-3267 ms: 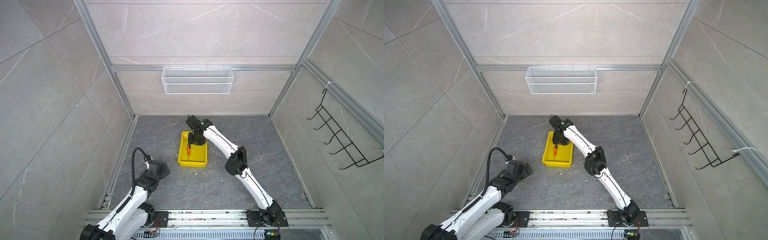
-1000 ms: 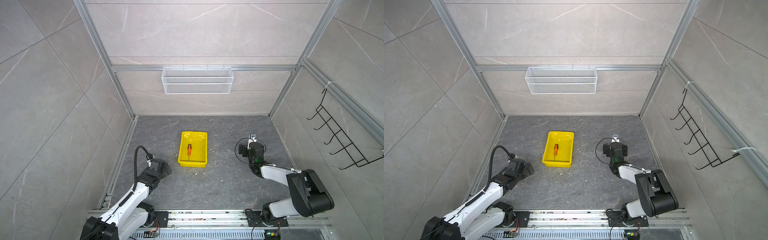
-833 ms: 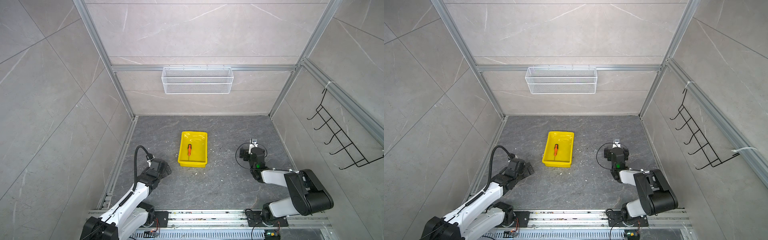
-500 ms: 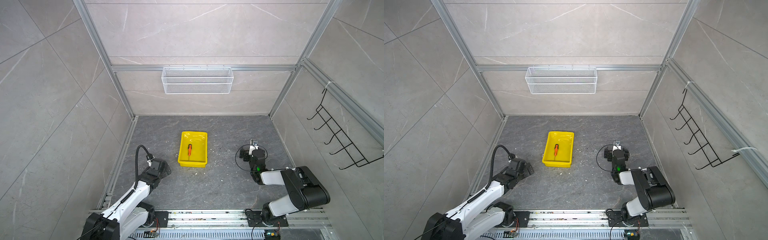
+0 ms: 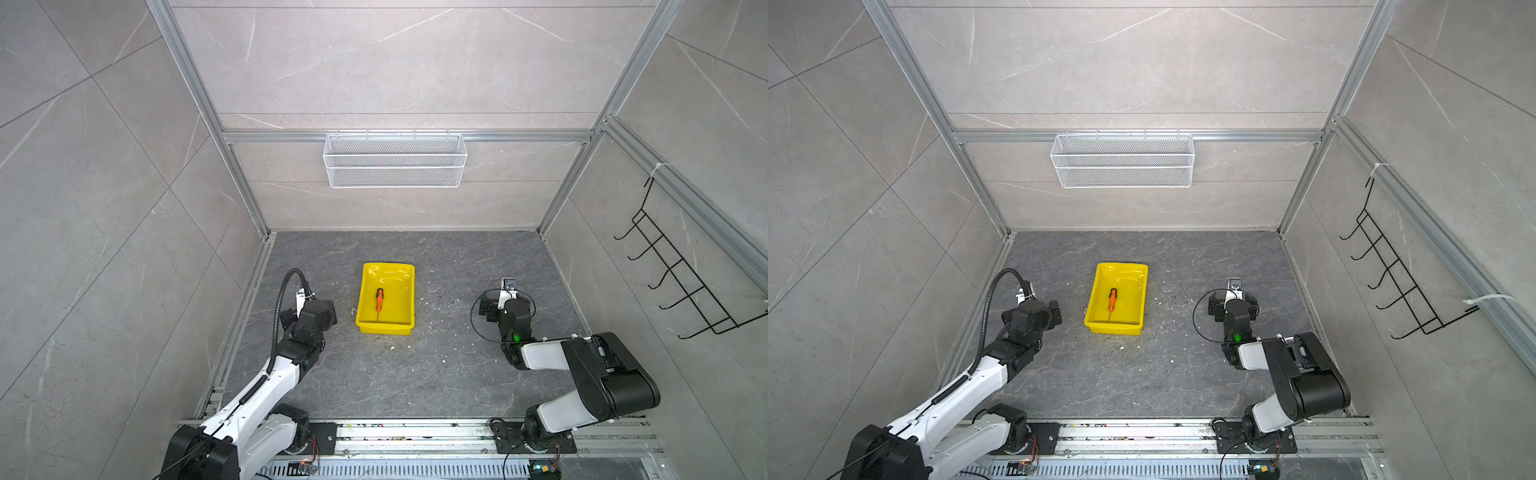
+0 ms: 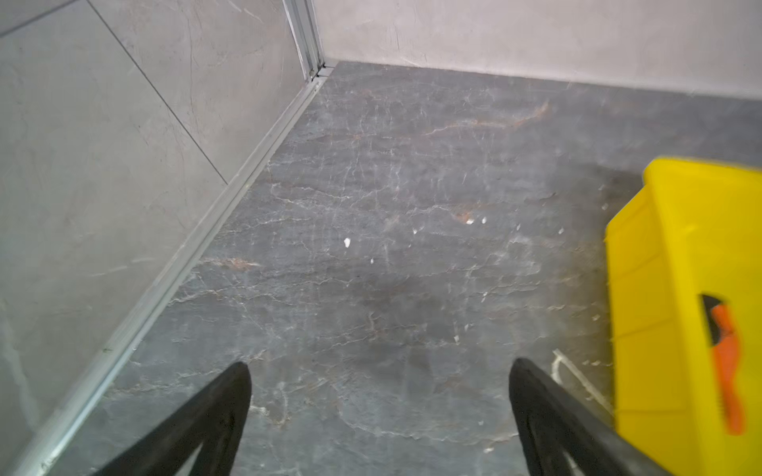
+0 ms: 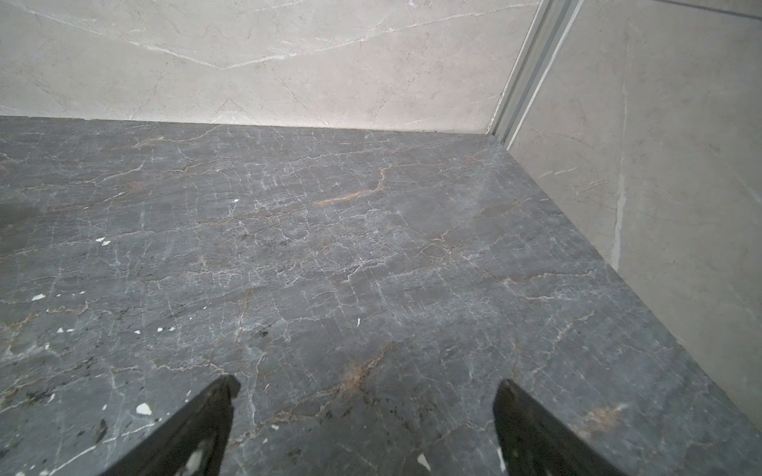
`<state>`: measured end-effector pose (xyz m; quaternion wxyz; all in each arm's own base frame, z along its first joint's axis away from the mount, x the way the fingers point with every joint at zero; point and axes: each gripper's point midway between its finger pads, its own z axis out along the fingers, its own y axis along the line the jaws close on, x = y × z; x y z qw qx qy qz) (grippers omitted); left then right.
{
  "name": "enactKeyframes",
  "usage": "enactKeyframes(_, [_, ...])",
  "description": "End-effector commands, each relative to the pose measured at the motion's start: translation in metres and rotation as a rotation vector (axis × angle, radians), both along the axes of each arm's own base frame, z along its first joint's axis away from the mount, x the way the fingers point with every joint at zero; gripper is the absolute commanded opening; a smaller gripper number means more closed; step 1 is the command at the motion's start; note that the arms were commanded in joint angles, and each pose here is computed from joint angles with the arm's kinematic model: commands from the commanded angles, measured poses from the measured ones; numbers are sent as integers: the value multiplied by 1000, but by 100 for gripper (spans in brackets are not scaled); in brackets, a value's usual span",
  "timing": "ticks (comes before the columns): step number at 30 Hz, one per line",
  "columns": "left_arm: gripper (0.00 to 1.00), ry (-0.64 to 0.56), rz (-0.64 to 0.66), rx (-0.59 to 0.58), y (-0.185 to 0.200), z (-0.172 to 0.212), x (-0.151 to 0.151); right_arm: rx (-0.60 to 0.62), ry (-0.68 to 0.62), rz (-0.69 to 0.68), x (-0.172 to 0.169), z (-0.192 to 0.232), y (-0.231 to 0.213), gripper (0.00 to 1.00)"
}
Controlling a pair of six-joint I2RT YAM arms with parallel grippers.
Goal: Put the screwdriver in the bin
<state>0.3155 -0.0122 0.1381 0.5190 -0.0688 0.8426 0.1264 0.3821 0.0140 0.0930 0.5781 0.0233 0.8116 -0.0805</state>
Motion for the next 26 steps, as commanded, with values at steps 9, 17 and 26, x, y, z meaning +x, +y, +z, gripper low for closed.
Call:
enactKeyframes(9, [100,-153,-114,53,23,-29,56,8,-16,4,1,3,0,99])
enactKeyframes(17, [100,-156,-107,-43,38,-45,58,8,-18,6,1,4,1,99])
enactKeyframes(26, [100,-95,-119,-72,39,-50,67,10,-15,8,2,3,1,99])
